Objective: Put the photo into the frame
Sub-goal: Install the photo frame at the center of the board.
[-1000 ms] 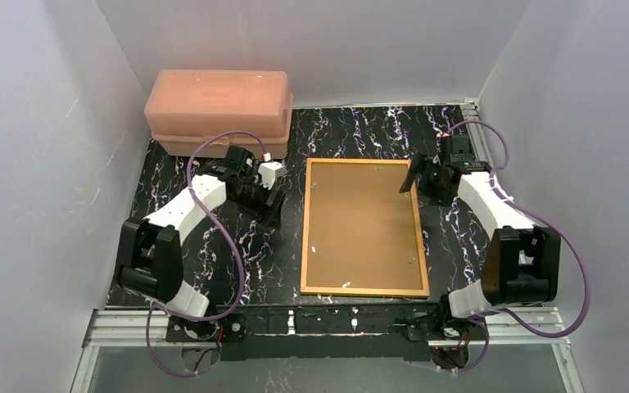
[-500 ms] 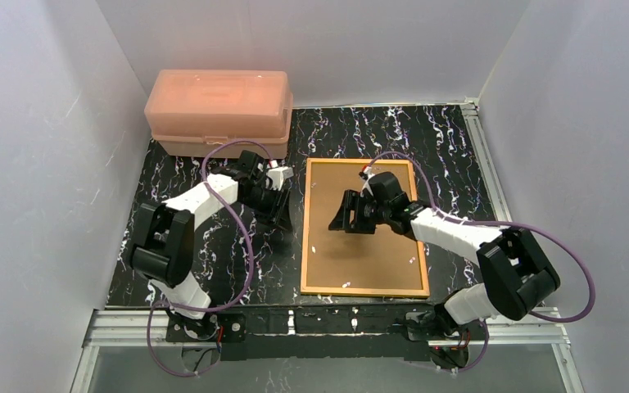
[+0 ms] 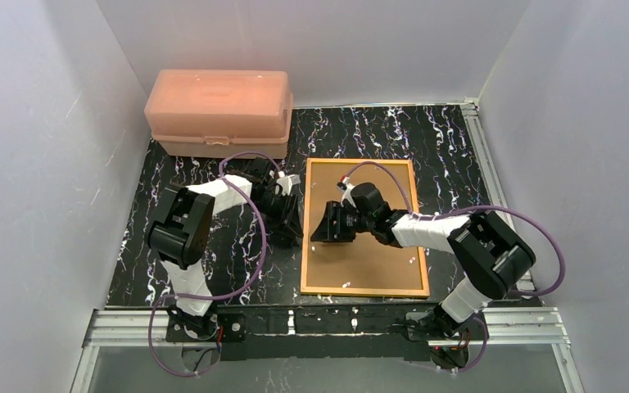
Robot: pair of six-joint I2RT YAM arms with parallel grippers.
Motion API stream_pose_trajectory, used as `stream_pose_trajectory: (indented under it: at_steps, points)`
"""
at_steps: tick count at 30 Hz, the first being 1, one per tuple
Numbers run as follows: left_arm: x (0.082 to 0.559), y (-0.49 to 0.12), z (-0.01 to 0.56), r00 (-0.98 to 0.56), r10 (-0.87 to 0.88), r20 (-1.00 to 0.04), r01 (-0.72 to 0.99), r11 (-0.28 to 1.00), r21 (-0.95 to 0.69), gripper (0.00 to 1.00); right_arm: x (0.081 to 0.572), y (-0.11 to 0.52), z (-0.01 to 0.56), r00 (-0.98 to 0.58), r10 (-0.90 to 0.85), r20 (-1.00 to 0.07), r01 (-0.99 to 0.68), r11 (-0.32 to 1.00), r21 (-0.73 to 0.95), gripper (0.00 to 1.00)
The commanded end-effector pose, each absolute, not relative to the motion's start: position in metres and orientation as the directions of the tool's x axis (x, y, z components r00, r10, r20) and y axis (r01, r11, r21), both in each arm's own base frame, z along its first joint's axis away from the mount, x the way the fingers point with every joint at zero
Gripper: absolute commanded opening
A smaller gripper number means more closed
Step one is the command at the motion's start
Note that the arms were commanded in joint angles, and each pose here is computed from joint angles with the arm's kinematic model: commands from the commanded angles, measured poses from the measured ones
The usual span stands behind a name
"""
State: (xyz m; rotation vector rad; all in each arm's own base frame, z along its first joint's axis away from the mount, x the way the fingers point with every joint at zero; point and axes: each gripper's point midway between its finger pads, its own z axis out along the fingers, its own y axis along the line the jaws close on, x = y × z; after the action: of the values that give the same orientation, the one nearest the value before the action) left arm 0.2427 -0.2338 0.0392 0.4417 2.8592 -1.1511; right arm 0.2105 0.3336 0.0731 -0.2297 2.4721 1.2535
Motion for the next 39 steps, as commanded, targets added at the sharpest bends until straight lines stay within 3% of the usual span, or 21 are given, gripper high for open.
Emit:
stream_pose_trajectory:
  at_steps: [1,5,17,25,39]
  points:
    - [0.24,-0.245,0.042,-0.961,0.255,-0.109,0.255,0.655,-0.712,0.36,0.214,0.35,0.086,-0.895,-0.025,-0.445,-0.389,0.531,0.753,0.63]
    - [0.24,-0.244,0.035,-0.96,0.262,-0.097,0.252,0.662,-0.706,0.36,0.208,0.352,0.081,-0.89,-0.066,-0.451,-0.413,0.534,0.738,0.67]
    - [0.241,-0.246,0.024,-0.957,0.281,-0.077,0.254,0.674,-0.693,0.32,0.198,0.355,0.063,-0.901,-0.09,-0.423,-0.404,0.526,0.748,0.67]
    - [0.239,-0.244,0.023,-0.956,0.287,-0.068,0.253,0.679,-0.689,0.25,0.196,0.361,0.057,-0.907,-0.101,-0.41,-0.4,0.514,0.758,0.66]
    - [0.239,-0.243,0.025,-0.953,0.294,-0.074,0.262,0.676,-0.688,0.22,0.189,0.369,0.056,-0.911,-0.129,-0.392,-0.403,0.485,0.776,0.62]
